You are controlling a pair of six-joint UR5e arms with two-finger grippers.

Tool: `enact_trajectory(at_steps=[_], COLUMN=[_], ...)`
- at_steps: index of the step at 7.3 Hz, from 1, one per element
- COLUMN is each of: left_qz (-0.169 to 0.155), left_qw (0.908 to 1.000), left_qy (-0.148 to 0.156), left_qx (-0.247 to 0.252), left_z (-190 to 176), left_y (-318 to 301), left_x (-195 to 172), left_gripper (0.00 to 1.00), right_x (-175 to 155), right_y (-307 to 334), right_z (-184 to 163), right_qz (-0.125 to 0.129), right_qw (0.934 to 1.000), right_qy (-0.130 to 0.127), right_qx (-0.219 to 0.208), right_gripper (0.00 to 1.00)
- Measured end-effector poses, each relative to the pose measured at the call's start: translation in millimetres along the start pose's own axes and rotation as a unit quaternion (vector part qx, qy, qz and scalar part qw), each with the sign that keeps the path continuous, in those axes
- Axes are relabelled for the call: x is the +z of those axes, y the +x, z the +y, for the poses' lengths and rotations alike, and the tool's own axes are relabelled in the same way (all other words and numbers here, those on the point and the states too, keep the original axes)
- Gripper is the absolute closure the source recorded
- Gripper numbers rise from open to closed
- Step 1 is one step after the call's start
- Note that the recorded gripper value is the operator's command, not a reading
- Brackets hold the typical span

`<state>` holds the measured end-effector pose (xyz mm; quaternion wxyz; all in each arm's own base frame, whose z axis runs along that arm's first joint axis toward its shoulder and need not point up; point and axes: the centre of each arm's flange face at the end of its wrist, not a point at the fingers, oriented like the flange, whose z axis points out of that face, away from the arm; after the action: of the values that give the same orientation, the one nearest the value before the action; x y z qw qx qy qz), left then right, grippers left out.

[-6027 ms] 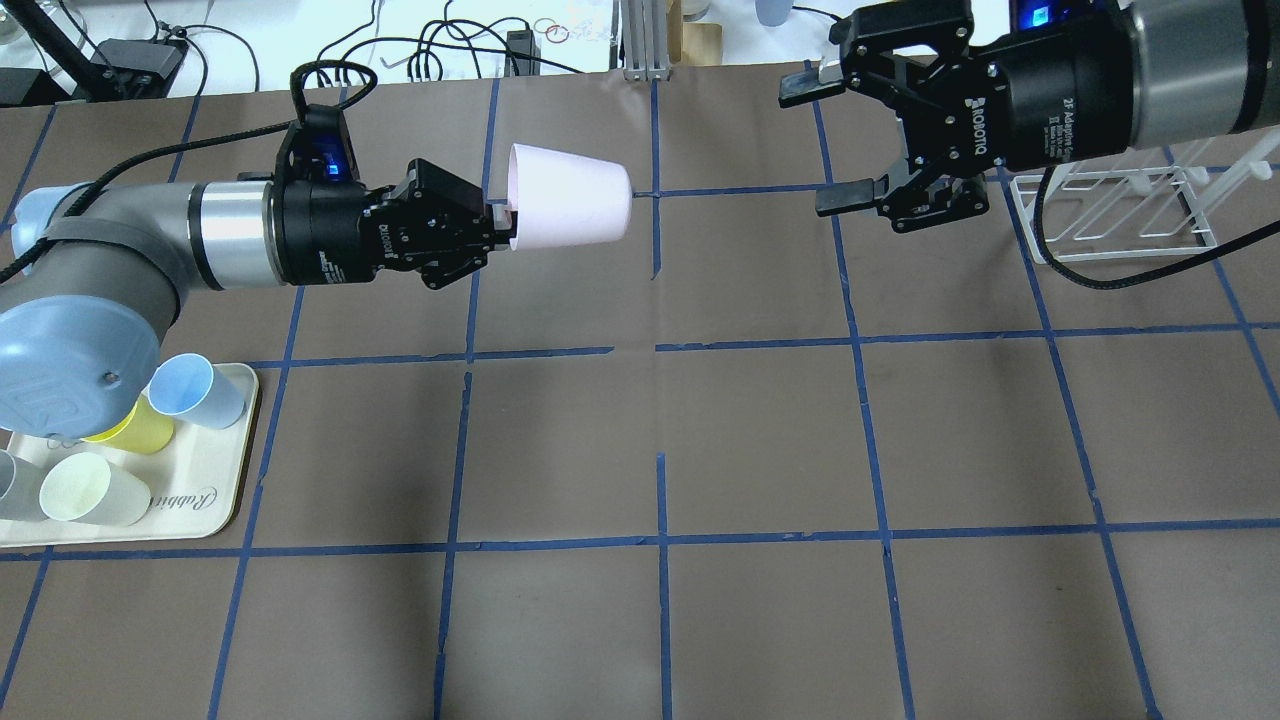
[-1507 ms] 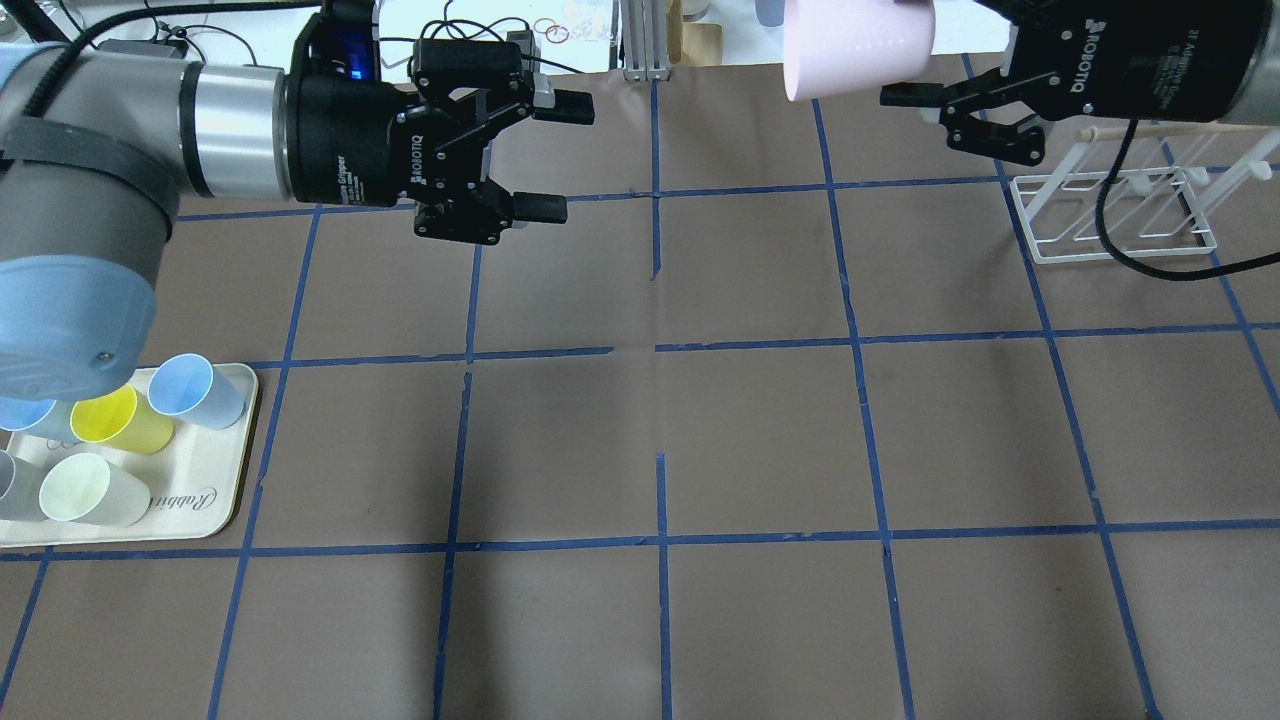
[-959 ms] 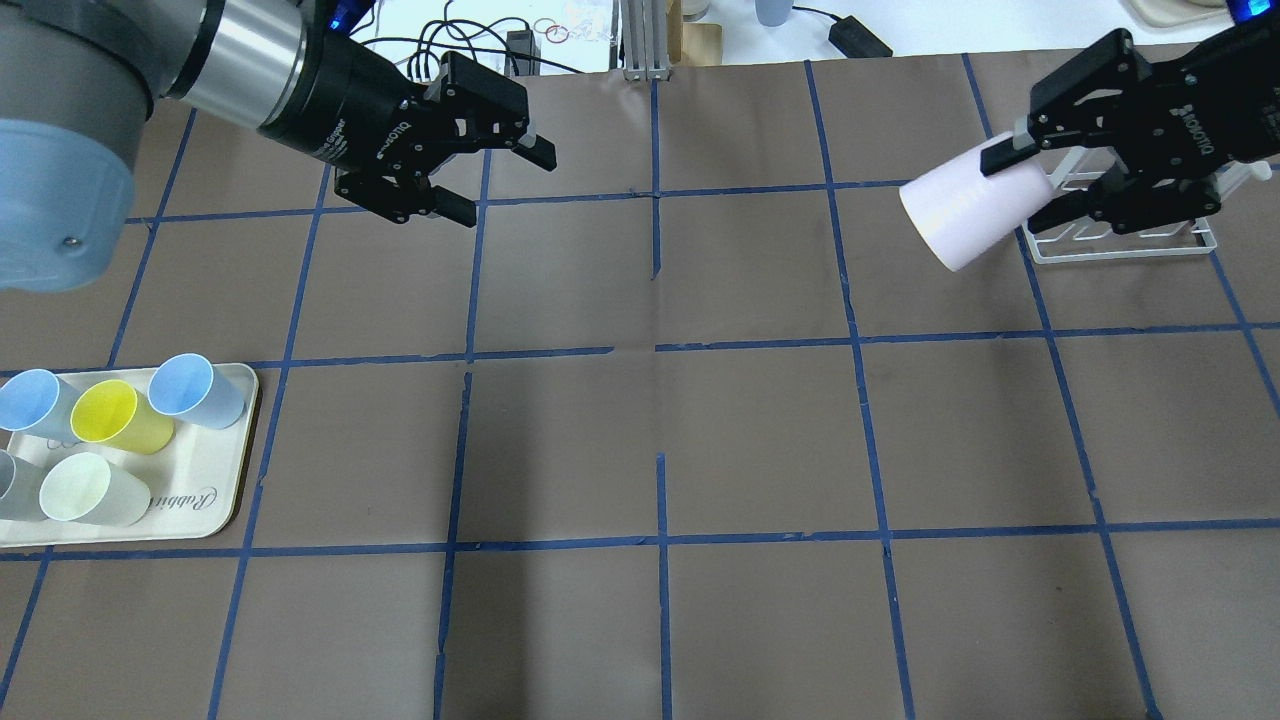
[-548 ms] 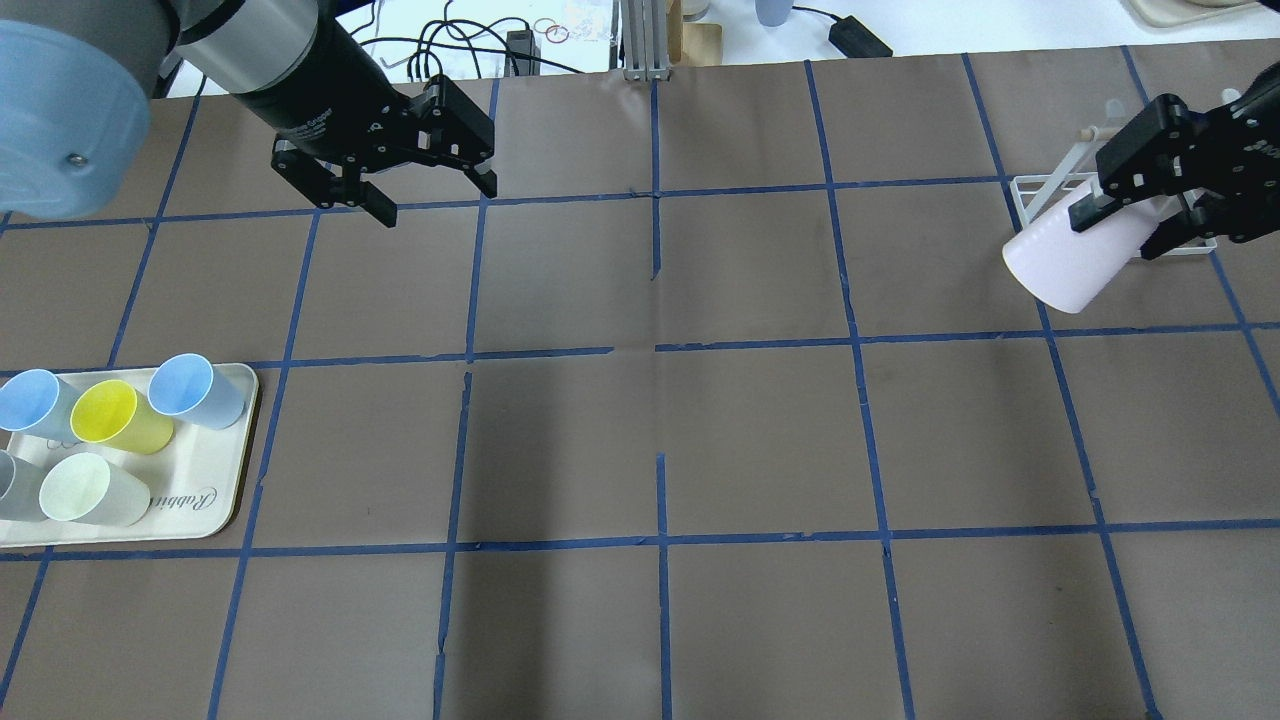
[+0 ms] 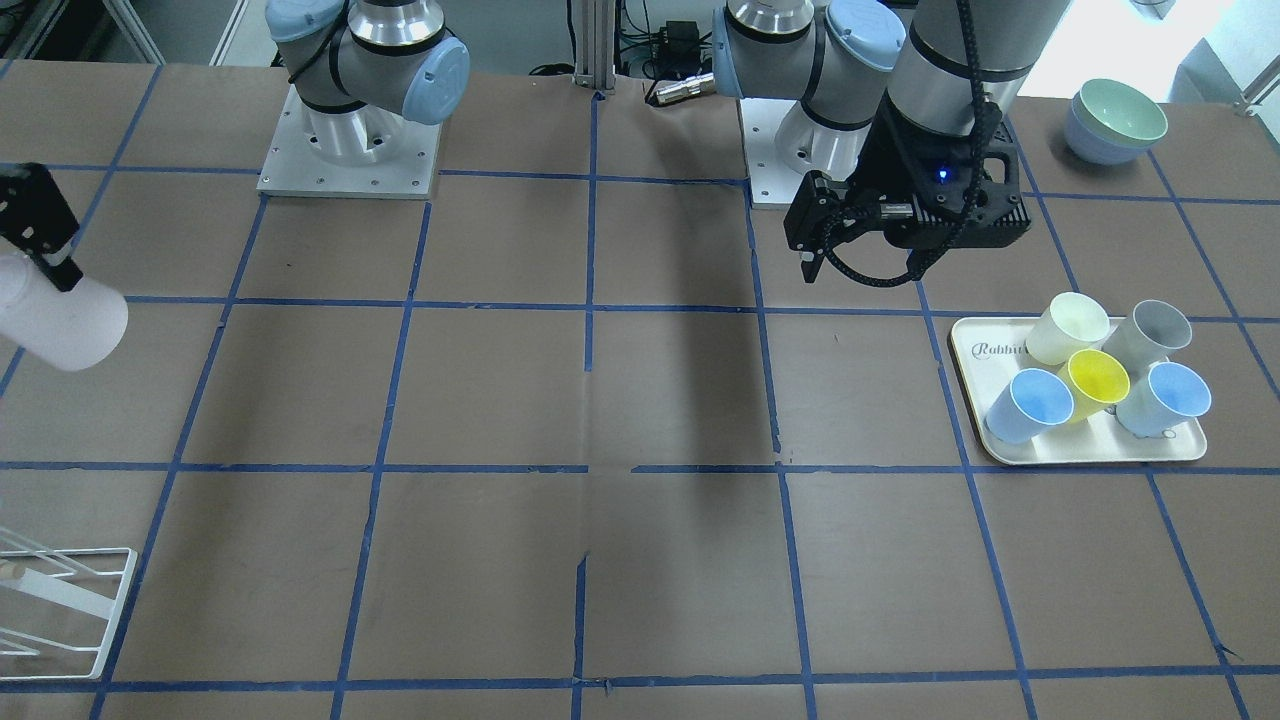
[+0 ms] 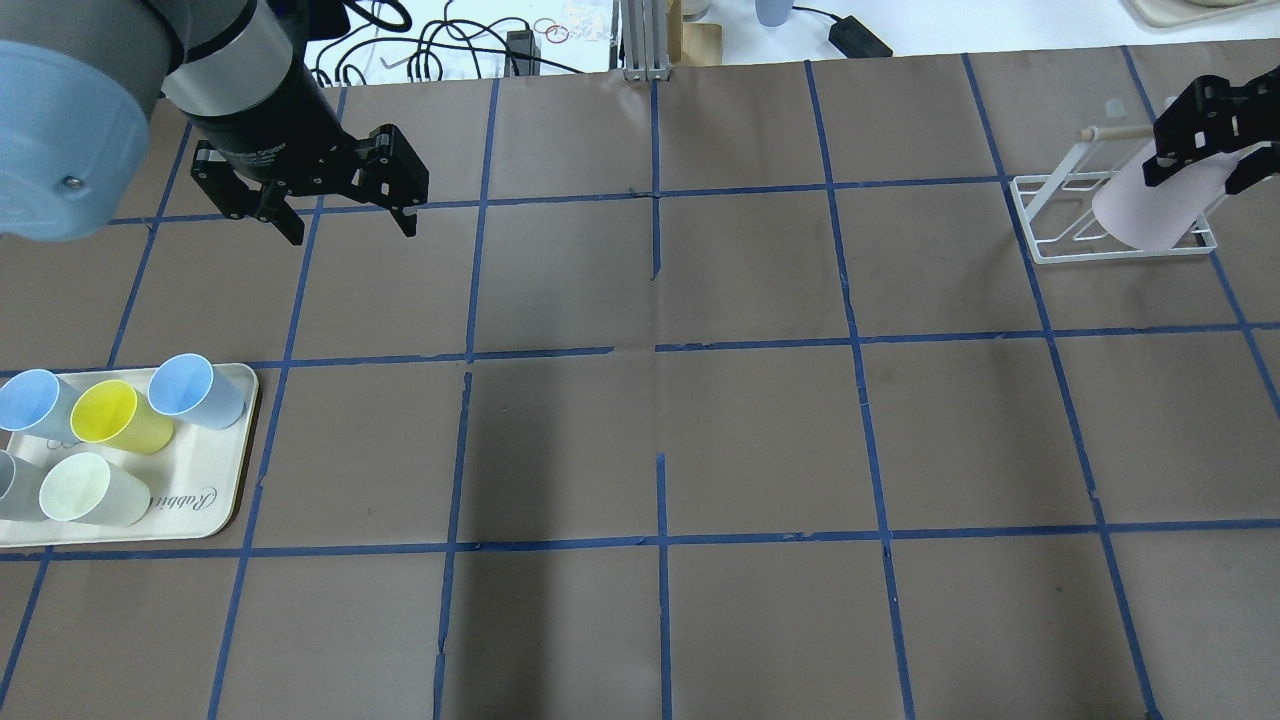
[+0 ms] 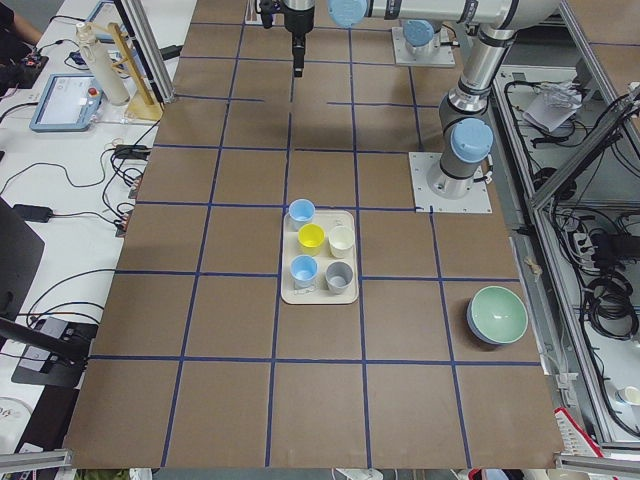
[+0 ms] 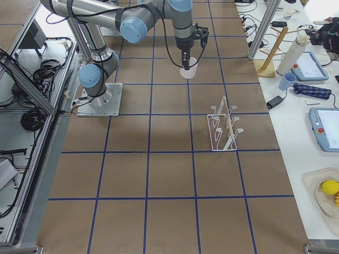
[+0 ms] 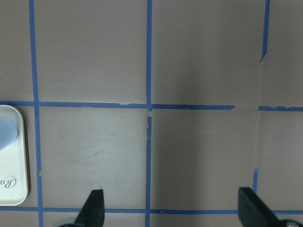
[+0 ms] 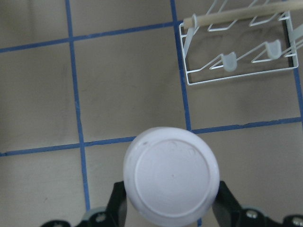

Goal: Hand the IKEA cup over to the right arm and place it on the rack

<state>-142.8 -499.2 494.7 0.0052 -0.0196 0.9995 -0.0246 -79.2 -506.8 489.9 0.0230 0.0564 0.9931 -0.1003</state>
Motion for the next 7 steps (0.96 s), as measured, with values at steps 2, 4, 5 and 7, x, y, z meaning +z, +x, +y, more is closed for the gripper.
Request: enact_trajectory(at_steps=[2,4,5,7], left_qz=[0.000,0.002,0.002,0.002], left_qw=[1.0000,1.0000,1.0000,1.0000], left_qy=[0.002,0.002,0.002,0.002], left_qx=[-0.001,-0.002,-0.002,-0.003], left_z=[1.9,1.6,1.5,1.1], left_y=[-0.7,-1.8,-2.3,-3.1], left_x=[-1.4,-1.9,-1.9,-1.8], left_gripper=[0.00,0.00,0.00,0.00], right_x=[38.8,60.9,70.5,85.4], right_y=[21.4,31.5,38.9,60.5], right_z=[-33.2,-49.8,-56.2,-62.6], right_qz=[0.034,0.046,0.050,0.052], right_qw=[0.9992,0.9982,0.9977,0.9973], right_qy=[0.023,0.038,0.045,0.050], right_qx=[-0.004,-0.004,0.000,0.012], right_gripper=[1.00,1.00,1.00,1.00])
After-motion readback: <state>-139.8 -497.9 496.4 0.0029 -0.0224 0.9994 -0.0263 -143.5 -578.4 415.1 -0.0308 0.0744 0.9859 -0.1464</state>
